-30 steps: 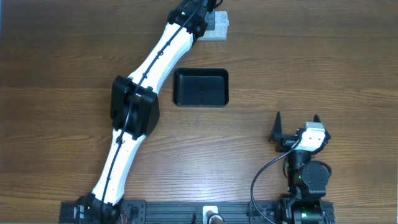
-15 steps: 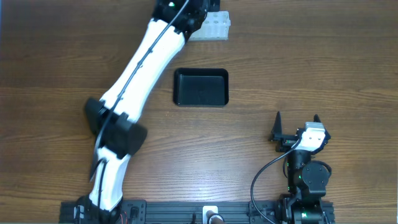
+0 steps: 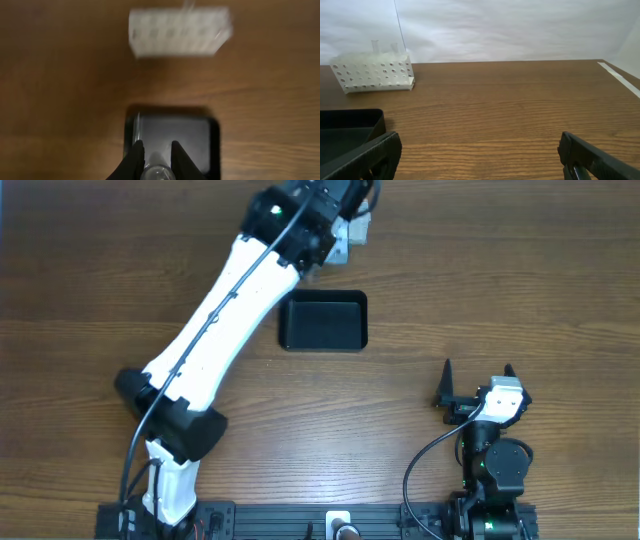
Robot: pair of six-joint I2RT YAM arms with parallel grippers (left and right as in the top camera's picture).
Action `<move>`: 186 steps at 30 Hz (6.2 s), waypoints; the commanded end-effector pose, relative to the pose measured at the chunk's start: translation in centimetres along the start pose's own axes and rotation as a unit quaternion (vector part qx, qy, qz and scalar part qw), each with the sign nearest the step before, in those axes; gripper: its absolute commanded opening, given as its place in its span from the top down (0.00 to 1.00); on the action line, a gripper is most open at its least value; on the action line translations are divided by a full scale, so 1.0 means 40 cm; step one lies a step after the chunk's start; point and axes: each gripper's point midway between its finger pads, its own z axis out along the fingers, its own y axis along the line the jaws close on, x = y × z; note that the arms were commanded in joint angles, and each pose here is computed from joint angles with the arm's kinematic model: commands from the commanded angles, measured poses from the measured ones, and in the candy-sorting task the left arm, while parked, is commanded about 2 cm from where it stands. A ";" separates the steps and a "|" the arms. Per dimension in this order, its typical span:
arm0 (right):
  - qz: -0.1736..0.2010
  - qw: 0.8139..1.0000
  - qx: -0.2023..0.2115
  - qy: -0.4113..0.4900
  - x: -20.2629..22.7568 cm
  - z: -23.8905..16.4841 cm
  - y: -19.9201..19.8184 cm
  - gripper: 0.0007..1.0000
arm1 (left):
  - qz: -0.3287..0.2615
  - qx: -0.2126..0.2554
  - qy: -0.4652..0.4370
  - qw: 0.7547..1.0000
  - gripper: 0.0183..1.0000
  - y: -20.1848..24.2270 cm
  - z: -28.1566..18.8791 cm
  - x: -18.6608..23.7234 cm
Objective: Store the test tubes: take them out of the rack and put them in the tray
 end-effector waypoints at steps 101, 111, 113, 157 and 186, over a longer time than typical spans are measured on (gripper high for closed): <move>0.001 1.000 0.002 0.000 0.005 0.000 -0.003 0.01 | -0.029 0.096 -0.486 0.868 0.04 0.537 -0.248 0.289; 0.001 1.000 0.002 0.000 0.005 0.000 -0.003 0.01 | 0.003 0.092 -0.507 0.857 0.00 0.547 -0.194 0.395; 0.001 1.000 0.002 0.000 0.005 0.000 -0.003 0.01 | 0.008 0.090 -0.504 0.859 0.00 0.547 -0.176 0.409; 0.001 1.000 0.002 0.000 0.005 0.000 -0.003 0.01 | 0.024 0.085 -0.435 0.896 0.00 0.542 -0.048 0.491; 0.025 0.998 0.013 -0.051 -0.140 0.051 -0.010 0.01 | 0.024 0.085 -0.435 0.896 0.00 0.542 -0.048 0.491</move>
